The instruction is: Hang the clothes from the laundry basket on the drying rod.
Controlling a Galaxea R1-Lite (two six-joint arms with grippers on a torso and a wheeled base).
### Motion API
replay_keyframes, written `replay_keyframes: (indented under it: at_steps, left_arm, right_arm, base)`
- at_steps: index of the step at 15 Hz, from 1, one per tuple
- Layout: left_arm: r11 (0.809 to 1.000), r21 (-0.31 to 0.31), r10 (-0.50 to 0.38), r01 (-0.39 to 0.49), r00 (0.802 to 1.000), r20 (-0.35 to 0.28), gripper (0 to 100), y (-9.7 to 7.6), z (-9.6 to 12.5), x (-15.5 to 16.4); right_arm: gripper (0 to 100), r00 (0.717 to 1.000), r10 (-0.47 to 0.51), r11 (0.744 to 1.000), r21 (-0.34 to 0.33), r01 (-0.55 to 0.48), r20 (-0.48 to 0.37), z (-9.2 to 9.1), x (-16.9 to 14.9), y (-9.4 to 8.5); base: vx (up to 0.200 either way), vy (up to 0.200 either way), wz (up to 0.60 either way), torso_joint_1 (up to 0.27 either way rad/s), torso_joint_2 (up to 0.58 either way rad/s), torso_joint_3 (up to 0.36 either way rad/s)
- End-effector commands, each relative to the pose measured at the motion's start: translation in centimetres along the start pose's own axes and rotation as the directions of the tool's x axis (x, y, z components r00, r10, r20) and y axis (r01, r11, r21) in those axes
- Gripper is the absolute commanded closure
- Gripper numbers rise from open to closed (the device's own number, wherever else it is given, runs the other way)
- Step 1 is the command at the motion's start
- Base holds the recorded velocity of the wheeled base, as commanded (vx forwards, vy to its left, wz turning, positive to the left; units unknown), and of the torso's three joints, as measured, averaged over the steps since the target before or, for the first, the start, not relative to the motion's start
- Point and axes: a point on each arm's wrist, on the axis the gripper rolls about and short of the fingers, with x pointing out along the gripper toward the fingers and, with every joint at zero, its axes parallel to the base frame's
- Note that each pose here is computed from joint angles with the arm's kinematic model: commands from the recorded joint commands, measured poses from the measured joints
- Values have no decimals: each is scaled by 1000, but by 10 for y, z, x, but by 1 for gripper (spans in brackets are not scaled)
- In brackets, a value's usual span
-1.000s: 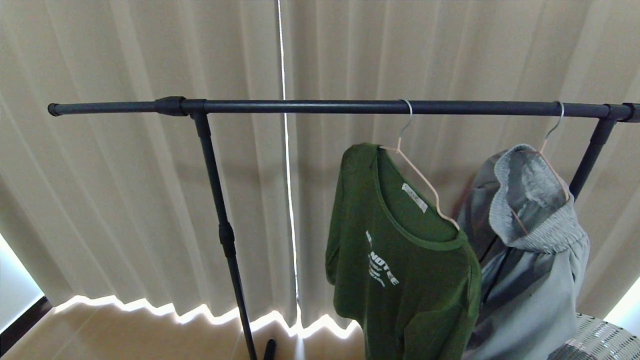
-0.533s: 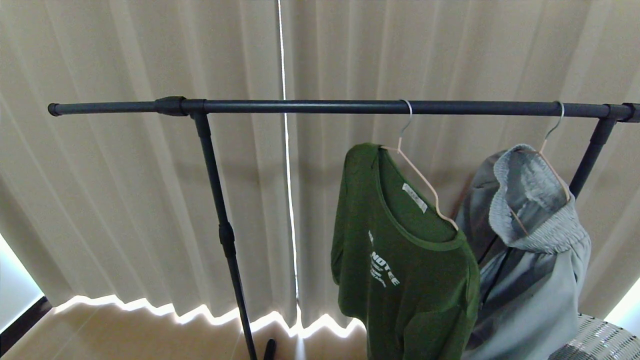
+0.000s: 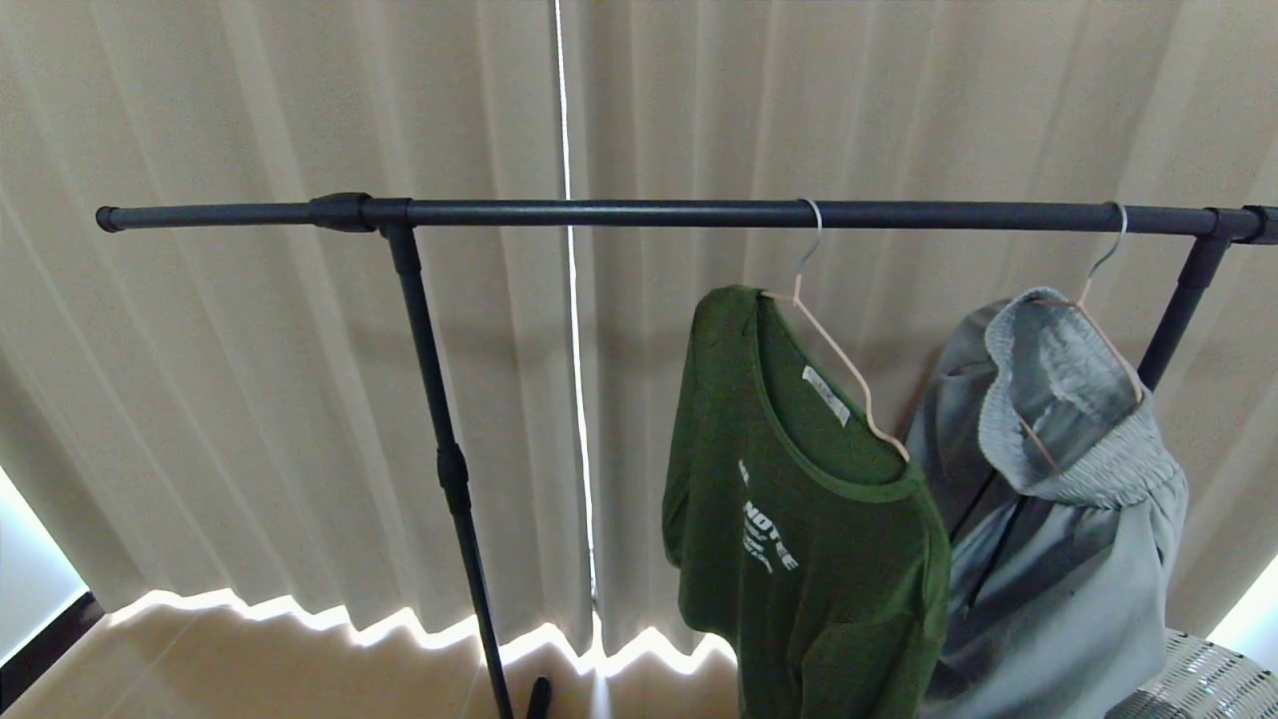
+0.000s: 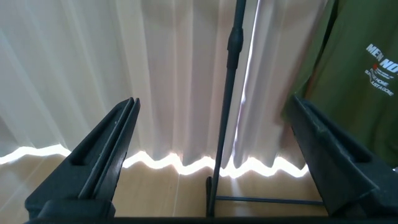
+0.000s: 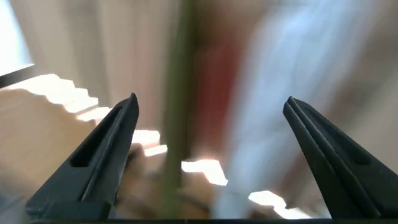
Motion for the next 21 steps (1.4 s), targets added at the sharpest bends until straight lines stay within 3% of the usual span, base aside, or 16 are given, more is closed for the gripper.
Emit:
replay_keyframes:
  at_steps: [1, 3, 4, 6, 7, 8, 9, 11, 21]
  left_arm:
    - [1000, 0, 0, 0, 1000, 1, 0, 0, 0, 0]
    - [1000, 0, 0, 0, 1000, 1, 0, 0, 0, 0]
    - [1000, 0, 0, 0, 1000, 1, 0, 0, 0, 0]
    - [1000, 0, 0, 0, 1000, 1, 0, 0, 0, 0]
    - [1000, 0, 0, 0, 1000, 1, 0, 0, 0, 0]
    - [1000, 0, 0, 0, 1000, 1, 0, 0, 0, 0]
    - [1000, 0, 0, 0, 1000, 1, 0, 0, 0, 0]
    - [1000, 0, 0, 0, 1000, 1, 0, 0, 0, 0]
    - [1000, 0, 0, 0, 1000, 1, 0, 0, 0, 0]
  right_arm:
    - [0, 999, -23, 1000, 8, 23, 27, 0, -2, 0]
    - [0, 997, -72, 997, 27, 71, 39, 1, -2, -1]
    - [0, 992, -123, 992, 2, 123, 35, 0, -2, -2]
    - [0, 992, -118, 992, -43, 119, 33, 0, -2, -2]
    - [0, 968, -252, 964, -80, 252, 11, -3, -2, -5]
    - [0, 945, -327, 942, -80, 327, 15, -2, -3, -7]
    - [0, 955, -297, 952, -76, 296, 9, -3, -3, -6]
    - [0, 993, -119, 993, -18, 118, -8, -4, -2, -2]
    - [0, 992, -126, 990, -70, 125, -7, -4, -2, -2]
  base:
    - [0, 0, 0, 0, 0, 0]
    - [0, 0, 0, 0, 0, 0]
    - [0, 0, 0, 0, 0, 0]
    - [0, 0, 0, 0, 0, 0]
    - [0, 0, 0, 0, 0, 0]
    - [0, 0, 0, 0, 0, 0]
    - [0, 0, 0, 0, 0, 0]
    - [0, 0, 0, 0, 0, 0]
    - [0, 0, 0, 0, 0, 0]
